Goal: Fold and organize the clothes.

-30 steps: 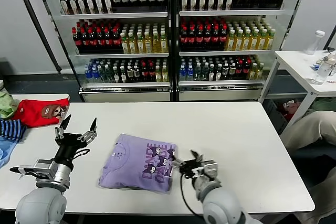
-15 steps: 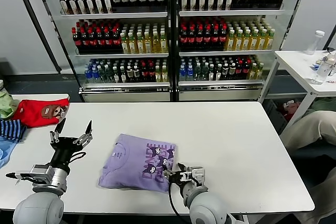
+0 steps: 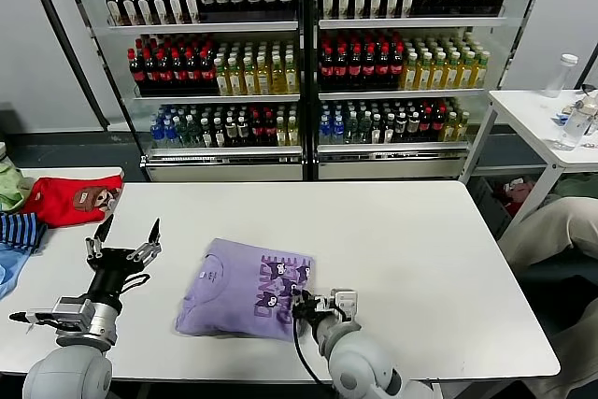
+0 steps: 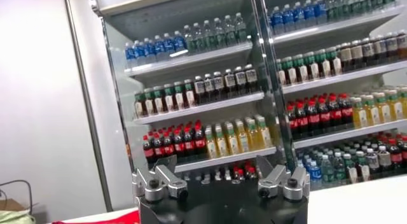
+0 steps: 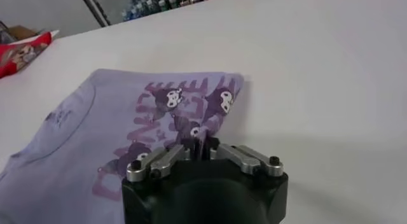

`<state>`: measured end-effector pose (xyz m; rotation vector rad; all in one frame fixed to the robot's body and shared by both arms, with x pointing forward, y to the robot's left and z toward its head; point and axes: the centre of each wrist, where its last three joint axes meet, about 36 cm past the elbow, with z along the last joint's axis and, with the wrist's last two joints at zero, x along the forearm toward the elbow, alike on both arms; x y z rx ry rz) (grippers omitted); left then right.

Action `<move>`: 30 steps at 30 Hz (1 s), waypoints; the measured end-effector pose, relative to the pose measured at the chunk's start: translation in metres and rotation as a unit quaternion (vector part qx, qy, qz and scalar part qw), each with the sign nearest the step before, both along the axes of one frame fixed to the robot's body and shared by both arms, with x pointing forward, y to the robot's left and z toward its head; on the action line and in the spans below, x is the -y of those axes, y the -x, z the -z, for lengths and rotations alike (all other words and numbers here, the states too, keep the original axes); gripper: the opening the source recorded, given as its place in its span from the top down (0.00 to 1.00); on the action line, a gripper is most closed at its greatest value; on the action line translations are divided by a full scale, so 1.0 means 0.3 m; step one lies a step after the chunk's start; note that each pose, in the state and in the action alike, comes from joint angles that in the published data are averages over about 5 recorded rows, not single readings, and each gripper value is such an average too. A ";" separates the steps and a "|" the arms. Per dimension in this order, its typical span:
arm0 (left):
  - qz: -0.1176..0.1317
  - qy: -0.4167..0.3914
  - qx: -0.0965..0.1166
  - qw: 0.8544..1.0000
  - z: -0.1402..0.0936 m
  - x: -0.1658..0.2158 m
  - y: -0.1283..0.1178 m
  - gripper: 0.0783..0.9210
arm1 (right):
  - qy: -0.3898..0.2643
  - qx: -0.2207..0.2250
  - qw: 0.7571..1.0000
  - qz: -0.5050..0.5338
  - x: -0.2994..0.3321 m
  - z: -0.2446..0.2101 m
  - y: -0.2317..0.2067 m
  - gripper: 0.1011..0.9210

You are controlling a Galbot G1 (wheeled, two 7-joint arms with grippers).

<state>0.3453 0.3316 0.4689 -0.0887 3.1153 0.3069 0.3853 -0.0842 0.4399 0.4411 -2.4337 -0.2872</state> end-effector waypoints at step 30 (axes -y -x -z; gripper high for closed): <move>0.035 0.008 0.033 0.999 0.069 0.043 -0.030 0.12 | 0.145 0.161 0.976 0.030 0.534 -0.109 -0.079 0.42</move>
